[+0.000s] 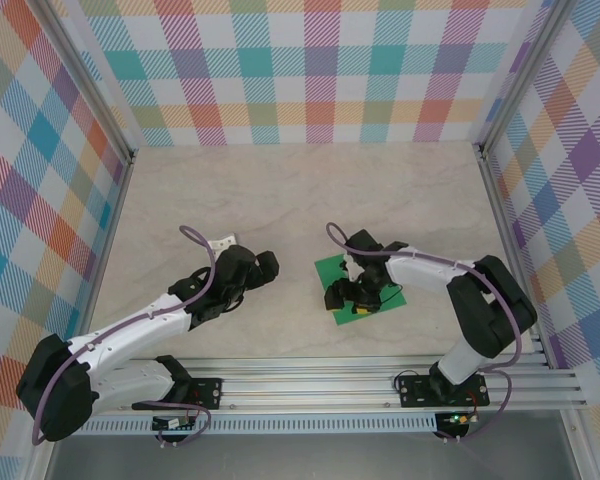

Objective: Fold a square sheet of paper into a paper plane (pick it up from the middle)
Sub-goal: Move the square sheet of paper to the center of the table, then fold the square sheet of paper in half at the center of the table.

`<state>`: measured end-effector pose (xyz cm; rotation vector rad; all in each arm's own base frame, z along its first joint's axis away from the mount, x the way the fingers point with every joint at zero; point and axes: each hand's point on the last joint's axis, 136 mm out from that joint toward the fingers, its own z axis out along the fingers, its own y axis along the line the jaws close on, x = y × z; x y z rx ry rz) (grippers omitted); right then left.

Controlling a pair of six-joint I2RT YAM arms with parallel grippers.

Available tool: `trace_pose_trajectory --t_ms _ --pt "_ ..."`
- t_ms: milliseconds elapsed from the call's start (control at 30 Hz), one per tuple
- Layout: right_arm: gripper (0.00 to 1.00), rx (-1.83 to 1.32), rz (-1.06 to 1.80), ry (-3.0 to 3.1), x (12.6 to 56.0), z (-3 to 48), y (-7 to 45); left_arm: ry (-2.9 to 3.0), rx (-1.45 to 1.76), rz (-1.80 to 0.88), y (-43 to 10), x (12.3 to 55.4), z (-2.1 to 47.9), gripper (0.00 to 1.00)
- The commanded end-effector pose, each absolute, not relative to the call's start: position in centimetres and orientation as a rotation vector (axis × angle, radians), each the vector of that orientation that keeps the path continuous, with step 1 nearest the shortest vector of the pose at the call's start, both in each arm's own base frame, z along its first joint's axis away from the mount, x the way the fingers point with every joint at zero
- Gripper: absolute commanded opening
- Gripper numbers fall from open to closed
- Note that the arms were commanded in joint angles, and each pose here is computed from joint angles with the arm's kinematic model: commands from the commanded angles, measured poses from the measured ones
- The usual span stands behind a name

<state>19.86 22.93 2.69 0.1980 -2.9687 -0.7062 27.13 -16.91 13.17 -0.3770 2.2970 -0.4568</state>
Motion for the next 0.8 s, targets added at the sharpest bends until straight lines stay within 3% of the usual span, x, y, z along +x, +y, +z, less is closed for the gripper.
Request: trace_pose_trajectory --t_ms 0,333,600,767 --pt "0.74 0.148 -0.641 -3.057 22.7 1.9 23.3 2.303 -0.396 -0.414 -15.8 26.7 12.5 1.0" --pt "0.74 0.032 -0.632 -3.179 28.5 4.2 25.6 2.317 -0.374 -0.423 -16.3 26.9 12.5 1.0" --pt "0.87 0.14 -0.067 -3.359 31.7 6.5 18.9 2.375 -0.256 -0.544 -19.4 27.2 11.7 1.0" --pt "0.93 0.218 -0.029 -3.27 32.0 5.1 18.4 2.424 -0.198 -0.636 -22.5 28.1 11.1 1.0"
